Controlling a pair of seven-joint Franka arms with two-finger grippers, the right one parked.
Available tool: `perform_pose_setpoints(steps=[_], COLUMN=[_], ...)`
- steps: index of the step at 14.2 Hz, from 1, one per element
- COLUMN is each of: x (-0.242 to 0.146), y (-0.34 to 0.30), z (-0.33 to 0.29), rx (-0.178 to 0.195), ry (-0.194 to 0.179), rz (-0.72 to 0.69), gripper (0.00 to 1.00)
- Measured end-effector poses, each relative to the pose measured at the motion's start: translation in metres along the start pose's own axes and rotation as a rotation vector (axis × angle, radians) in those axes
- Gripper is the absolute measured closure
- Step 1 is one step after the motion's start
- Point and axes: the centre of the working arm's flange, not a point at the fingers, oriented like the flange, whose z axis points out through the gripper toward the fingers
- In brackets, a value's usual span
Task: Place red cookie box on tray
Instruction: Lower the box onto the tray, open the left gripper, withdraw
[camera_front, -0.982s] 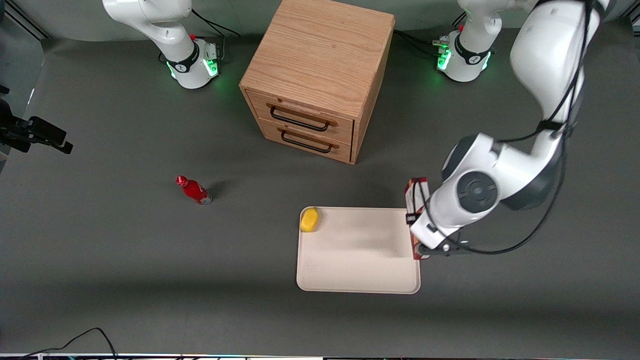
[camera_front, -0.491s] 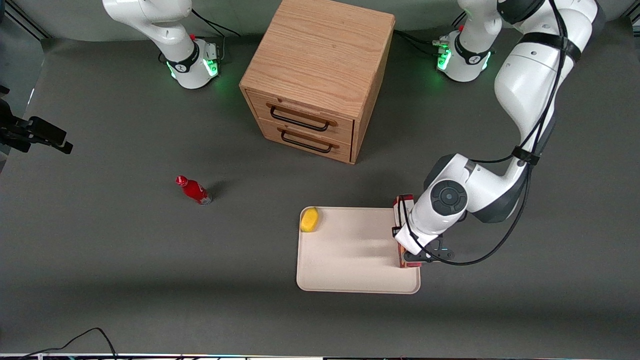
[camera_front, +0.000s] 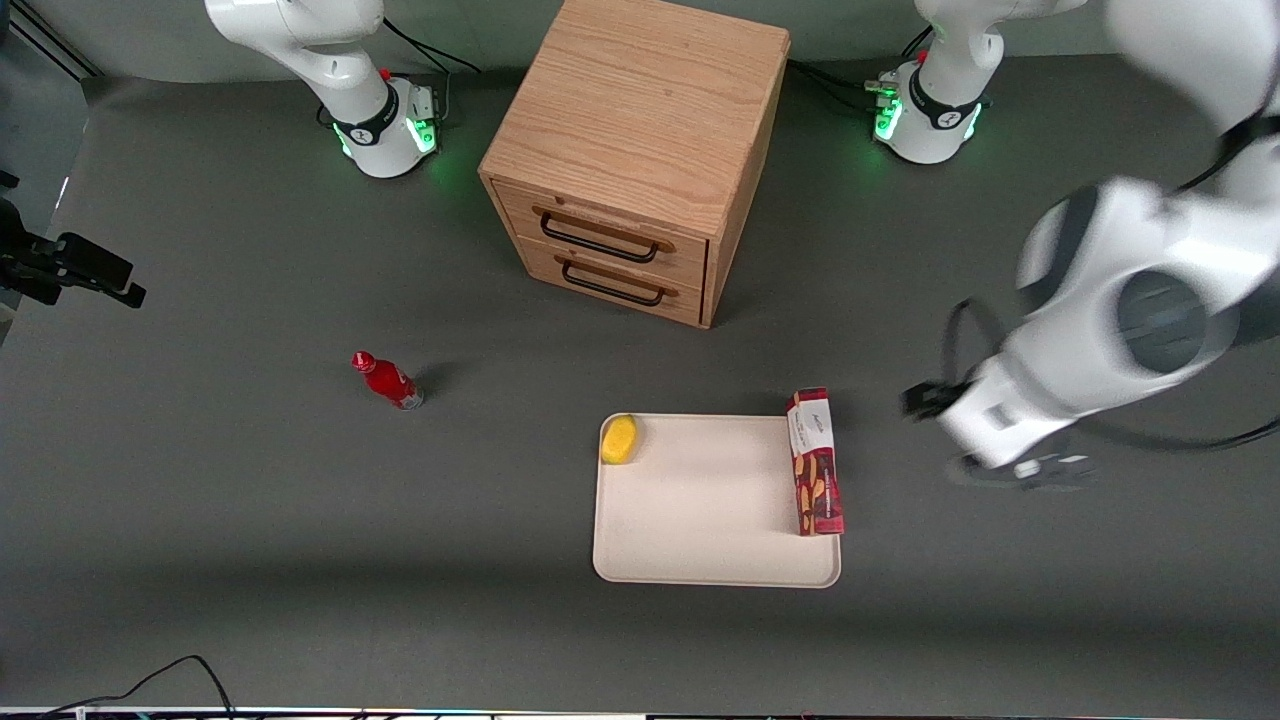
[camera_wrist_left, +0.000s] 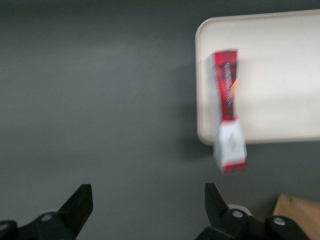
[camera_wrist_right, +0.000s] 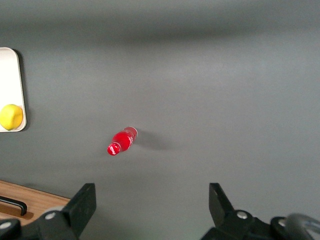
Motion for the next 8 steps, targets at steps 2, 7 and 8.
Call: perform_pose_setpoints(steps=[2,7,8], x=[-0.048,-0.142,-0.149], y=[-0.062,-0.104,-0.103], z=[-0.058,-0.100,-0.101], rx=[-0.008,0.003,0.003], ry=[-0.030,-0.042,-0.052], rz=[0.031,0.017,0.023], gripper=[0.00,0.00,0.00])
